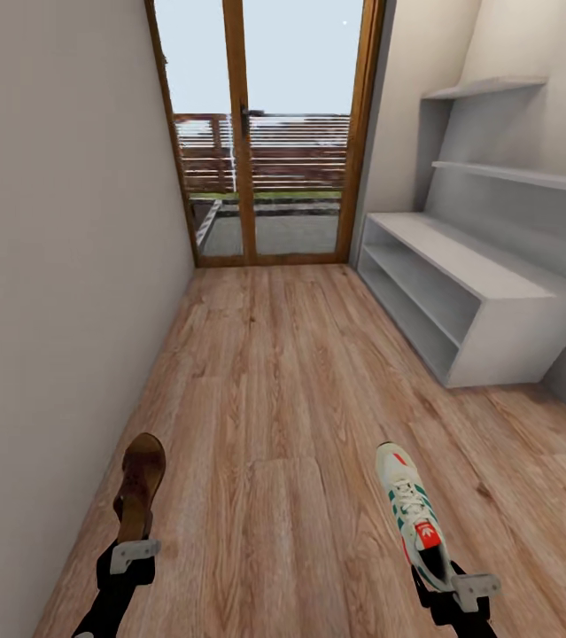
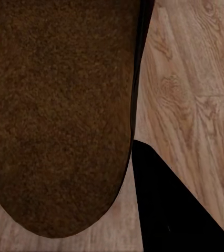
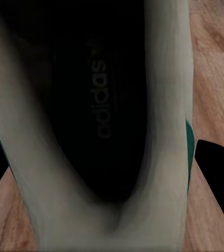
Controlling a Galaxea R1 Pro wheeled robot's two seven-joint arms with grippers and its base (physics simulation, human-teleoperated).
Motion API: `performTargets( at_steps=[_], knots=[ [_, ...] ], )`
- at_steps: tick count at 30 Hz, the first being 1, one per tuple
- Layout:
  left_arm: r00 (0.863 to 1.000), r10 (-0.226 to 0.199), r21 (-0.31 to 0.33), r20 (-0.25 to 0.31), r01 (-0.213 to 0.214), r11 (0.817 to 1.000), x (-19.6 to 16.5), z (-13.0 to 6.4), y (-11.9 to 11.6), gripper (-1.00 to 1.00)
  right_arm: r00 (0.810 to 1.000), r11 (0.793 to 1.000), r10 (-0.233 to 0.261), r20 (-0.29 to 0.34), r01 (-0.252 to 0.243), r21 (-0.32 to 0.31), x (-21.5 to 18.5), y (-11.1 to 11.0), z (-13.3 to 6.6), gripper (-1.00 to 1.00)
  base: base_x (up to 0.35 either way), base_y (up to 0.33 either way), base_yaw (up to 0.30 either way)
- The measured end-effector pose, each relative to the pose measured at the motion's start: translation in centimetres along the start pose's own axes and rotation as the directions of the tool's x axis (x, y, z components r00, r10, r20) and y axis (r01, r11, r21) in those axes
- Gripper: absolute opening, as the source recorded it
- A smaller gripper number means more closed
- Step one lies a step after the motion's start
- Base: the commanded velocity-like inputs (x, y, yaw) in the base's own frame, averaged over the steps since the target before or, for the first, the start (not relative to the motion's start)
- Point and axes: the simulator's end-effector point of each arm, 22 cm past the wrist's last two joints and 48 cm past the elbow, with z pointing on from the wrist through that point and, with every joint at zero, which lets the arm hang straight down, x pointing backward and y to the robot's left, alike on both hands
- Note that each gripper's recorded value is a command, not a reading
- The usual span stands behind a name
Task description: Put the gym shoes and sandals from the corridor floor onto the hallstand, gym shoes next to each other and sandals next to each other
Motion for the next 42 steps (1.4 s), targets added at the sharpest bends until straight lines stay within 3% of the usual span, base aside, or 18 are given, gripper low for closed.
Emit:
performTargets(
  at_steps=[42],
  knots=[
    [1.0,0.001,0.003,0.001,-0.001,1.0,-0.05,0.01,-0.12,-1.0,1.0,1.0,-0.002,0.001,0.002,-0.002,-0.07,-0.04,0.03,-1.0,0.335,0.0,0.001]
  ],
)
